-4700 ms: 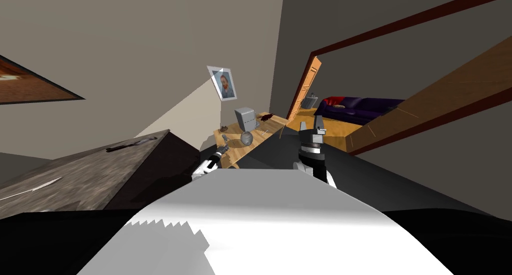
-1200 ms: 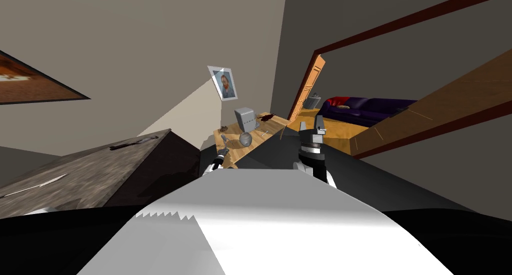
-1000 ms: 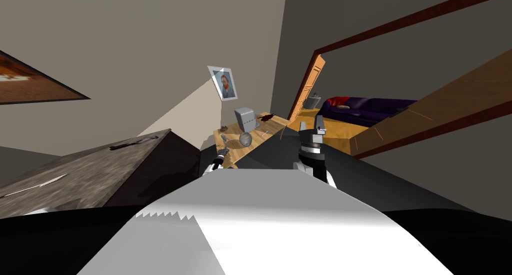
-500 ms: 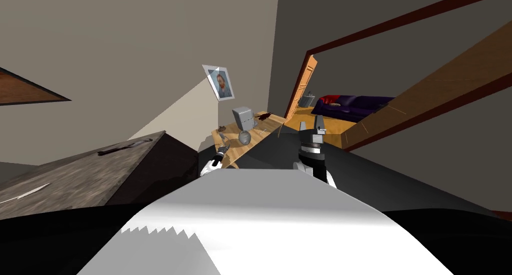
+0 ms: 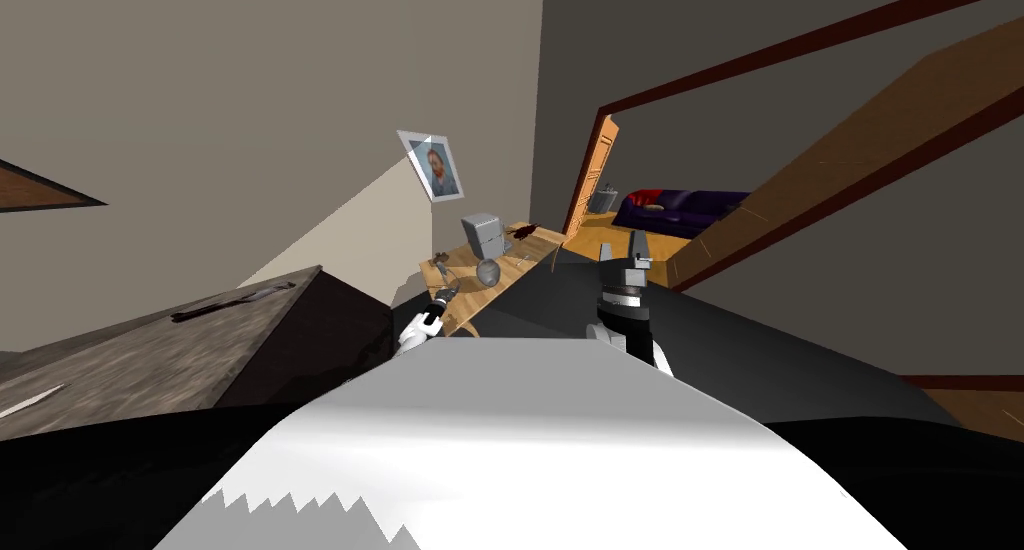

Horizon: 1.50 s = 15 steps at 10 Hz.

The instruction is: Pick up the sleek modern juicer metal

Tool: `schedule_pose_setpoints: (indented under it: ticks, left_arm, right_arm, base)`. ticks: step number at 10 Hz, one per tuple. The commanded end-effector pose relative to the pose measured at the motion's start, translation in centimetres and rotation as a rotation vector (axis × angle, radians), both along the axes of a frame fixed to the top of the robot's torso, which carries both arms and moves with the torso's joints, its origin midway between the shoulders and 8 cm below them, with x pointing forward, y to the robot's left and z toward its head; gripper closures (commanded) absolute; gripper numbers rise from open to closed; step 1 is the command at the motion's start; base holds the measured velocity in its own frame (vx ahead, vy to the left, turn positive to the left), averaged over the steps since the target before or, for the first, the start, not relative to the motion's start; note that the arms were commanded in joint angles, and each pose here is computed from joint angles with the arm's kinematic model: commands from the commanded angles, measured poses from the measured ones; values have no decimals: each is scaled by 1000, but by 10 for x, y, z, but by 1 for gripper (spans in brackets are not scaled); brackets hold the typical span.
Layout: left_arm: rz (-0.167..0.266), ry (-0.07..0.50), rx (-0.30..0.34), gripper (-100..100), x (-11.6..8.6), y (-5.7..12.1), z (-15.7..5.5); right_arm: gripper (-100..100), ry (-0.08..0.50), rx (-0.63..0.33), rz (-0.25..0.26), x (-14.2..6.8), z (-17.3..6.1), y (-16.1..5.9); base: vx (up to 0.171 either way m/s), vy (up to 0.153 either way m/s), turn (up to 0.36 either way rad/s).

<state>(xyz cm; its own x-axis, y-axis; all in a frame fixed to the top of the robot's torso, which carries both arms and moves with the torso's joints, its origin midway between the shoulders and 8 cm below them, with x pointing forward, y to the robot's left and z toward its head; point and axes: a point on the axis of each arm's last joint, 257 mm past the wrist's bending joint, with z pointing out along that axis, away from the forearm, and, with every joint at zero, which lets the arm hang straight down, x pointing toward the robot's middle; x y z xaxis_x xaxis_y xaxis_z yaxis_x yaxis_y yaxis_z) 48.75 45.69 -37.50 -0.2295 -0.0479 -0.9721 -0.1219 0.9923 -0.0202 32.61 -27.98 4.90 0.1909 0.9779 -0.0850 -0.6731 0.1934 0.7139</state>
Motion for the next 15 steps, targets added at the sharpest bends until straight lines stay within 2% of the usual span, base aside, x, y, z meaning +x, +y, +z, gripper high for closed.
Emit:
schedule_pose_setpoints:
  ticks: [1,8,9,10,11,12,13,14,15]
  left_arm:
    - [0,10,-3,-100,7,4,3]
    - [13,50,-5,-100,33,25,21]
    - [11,47,-4,-100,30,24,19]
    - [12,48,-6,0,30,25,19]
    - [-19,45,-2,-100,31,15,20]
    - [-38,43,0,-100,31,9,21]
    - [-24,45,-1,-100,30,14,20]
    - [-27,45,-1,100,30,13,21]
    - [-27,45,-1,100,30,13,21]
  right_arm:
    - [0,0,0,0,0,0,0]
    - [0,0,0,0,0,0,0]
    - [0,0,0,0,0,0,0]
    - [0,0,0,0,0,0,0]
    - [0,0,0,0,0,0,0]
    - [0,0,0,0,0,0,0]
    - [0,0,0,0,0,0,0]
    - [0,0,0,0,0,0,0]
    - [0,0,0,0,0,0,0]
  base:
    - [-87,39,-104]
    - [-87,23,-99]
    - [-34,7,-16]
    - [-7,2,3]
    - [92,-18,190]
    - [164,-60,294]
    - [73,-38,61]
    - [11,-6,-10]
    - [6,-3,2]
